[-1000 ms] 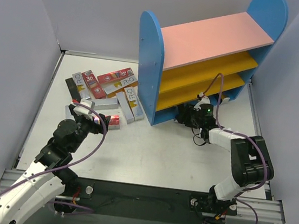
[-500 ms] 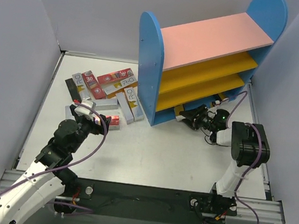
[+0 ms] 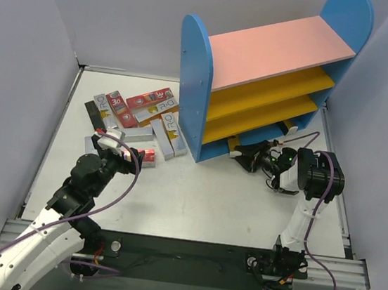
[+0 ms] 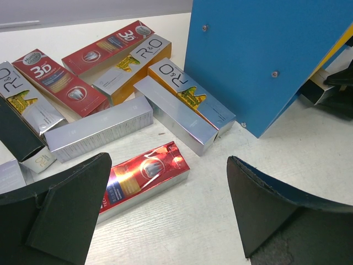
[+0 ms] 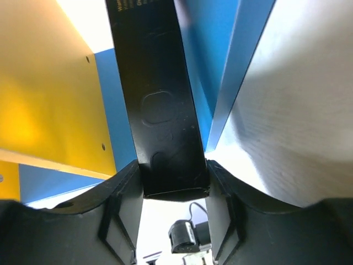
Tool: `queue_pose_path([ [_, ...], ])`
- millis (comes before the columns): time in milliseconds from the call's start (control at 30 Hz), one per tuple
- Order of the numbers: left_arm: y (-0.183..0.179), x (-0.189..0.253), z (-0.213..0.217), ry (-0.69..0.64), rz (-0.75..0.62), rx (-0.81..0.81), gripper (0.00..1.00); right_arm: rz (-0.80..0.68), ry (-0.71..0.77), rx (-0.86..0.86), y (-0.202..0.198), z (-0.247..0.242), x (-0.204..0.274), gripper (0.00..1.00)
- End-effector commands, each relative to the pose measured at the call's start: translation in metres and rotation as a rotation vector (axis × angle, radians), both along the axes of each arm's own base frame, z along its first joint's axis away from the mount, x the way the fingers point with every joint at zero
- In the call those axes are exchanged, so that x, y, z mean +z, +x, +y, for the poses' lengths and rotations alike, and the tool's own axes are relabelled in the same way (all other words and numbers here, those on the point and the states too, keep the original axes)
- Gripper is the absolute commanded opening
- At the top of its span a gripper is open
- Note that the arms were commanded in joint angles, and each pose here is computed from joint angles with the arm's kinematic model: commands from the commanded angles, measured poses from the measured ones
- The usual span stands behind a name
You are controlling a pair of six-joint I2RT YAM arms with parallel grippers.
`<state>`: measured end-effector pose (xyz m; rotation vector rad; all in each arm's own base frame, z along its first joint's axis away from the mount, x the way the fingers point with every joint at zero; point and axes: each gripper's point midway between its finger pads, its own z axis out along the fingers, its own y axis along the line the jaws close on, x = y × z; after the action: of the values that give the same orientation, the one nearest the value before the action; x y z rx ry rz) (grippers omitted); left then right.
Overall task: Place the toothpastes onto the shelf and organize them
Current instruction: Adjust the toothpaste on the shelf.
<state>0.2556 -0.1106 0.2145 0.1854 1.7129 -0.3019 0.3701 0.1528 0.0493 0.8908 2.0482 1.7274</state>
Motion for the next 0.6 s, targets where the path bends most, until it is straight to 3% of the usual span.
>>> queue_pose_path([
  [0,0.002,0.015,-0.005,-0.026,-0.052,-0.015,0.97,-0.204,0.0,-0.053,0.01,-0.014,0.02,0.51],
  [367,0.002,0.013,-0.006,-0.027,-0.046,-0.021,0.97,-0.148,-0.059,-0.12,0.002,-0.037,0.003,0.84],
  [567,0.002,0.014,-0.006,-0.028,-0.049,-0.019,0.97,-0.068,-0.303,-0.118,-0.016,-0.05,-0.023,0.91],
])
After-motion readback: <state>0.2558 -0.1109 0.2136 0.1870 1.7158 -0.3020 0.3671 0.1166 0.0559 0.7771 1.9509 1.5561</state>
